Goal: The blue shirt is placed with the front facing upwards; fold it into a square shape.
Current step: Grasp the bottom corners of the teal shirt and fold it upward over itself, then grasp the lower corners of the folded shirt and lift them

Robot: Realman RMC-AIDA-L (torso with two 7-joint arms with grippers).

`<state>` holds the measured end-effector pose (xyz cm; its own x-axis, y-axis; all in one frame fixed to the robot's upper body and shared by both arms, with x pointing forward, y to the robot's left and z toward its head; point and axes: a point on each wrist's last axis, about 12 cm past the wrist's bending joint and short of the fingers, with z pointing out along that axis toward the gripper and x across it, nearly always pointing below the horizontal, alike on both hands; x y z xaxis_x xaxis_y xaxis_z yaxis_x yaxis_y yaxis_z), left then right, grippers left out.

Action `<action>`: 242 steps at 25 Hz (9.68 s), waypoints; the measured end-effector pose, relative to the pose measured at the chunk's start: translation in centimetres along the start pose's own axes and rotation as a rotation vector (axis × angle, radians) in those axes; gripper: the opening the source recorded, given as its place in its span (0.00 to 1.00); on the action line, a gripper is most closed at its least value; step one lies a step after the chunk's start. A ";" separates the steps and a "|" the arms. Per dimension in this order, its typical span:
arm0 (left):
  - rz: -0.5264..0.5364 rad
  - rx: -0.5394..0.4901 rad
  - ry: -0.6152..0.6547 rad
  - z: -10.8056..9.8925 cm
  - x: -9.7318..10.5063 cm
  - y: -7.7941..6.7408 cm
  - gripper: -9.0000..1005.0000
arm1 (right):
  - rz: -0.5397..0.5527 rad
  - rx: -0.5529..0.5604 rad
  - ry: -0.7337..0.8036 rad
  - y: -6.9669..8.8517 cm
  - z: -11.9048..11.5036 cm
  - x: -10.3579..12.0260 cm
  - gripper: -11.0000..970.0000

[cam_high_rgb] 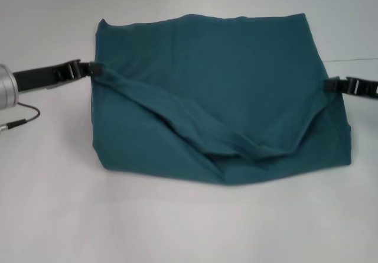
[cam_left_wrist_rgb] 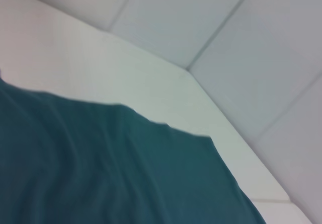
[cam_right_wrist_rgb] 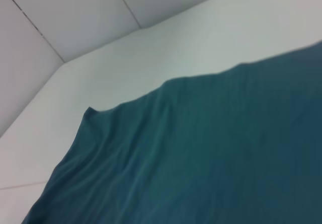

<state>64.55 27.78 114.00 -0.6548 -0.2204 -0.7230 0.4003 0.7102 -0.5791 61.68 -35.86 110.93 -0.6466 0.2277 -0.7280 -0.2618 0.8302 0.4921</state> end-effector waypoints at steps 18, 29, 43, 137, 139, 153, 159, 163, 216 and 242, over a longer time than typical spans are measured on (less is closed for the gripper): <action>0.018 -0.089 -0.170 1.6 -3.6 -0.2 0.03 | -0.070 0.051 -0.061 1.4 1.2 -6.1 0.08; 0.016 -0.174 -0.213 3.3 -0.6 1.0 0.03 | -0.059 0.149 -0.032 0.7 3.6 -3.5 0.09; 0.046 -0.201 -0.207 4.2 0.8 0.7 0.04 | -0.076 0.210 -0.038 1.0 5.1 -2.0 0.12; 0.086 -0.107 -0.041 -3.0 8.1 2.9 0.76 | 0.090 0.101 0.063 -1.6 -0.6 3.6 0.36; 0.093 -0.099 -0.029 -2.8 8.2 2.7 0.76 | 0.095 0.081 0.046 -1.7 -1.1 3.6 0.30; 0.144 -0.141 0.035 -0.5 9.1 2.0 0.77 | 0.111 0.068 0.033 -2.1 -1.8 4.1 0.01; 0.136 -0.139 0.031 -0.8 9.2 2.1 0.76 | 0.118 0.072 0.029 -2.2 -1.9 4.1 0.02; 0.136 -0.134 0.033 -0.8 9.2 2.1 0.76 | 0.122 0.085 0.030 -2.3 -1.9 4.2 0.03; 0.136 -0.140 0.018 -0.8 8.6 2.1 0.76 | 0.123 0.128 0.087 -1.1 1.1 4.4 0.05; 0.134 -0.114 0.077 0.3 9.9 1.4 0.76 | 0.161 0.116 0.022 -2.2 -0.7 5.2 0.05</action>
<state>58.87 26.37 105.93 -0.6491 -0.0703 -0.7575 0.4150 0.8018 -0.4300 58.45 -36.88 106.40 -0.6893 0.3517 -0.6334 -0.0706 0.8375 0.5419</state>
